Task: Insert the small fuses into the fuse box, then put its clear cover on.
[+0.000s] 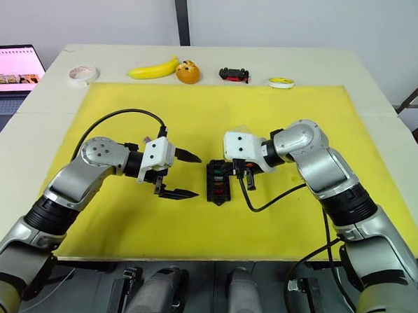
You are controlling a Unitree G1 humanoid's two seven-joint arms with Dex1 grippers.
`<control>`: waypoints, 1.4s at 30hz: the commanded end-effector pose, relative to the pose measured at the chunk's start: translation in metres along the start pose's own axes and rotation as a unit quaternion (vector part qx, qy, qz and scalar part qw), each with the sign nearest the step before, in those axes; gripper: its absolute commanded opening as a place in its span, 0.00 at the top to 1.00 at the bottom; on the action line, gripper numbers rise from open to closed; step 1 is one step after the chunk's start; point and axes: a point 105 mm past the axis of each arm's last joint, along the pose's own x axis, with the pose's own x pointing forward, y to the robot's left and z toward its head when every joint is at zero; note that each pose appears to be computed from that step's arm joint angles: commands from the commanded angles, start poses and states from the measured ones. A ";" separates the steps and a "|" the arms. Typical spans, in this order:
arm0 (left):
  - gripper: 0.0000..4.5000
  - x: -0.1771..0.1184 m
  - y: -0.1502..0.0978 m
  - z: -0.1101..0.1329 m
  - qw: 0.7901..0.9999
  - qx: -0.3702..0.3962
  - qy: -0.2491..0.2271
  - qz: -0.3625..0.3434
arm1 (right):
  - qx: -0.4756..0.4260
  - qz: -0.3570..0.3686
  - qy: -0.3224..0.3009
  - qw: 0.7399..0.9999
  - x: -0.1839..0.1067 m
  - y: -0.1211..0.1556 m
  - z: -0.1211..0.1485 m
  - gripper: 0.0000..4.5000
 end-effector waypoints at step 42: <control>0.01 -0.002 0.002 0.004 1.000 0.013 -0.001 0.001 | -0.006 -0.006 0.011 1.000 -0.012 -0.014 0.008 1.00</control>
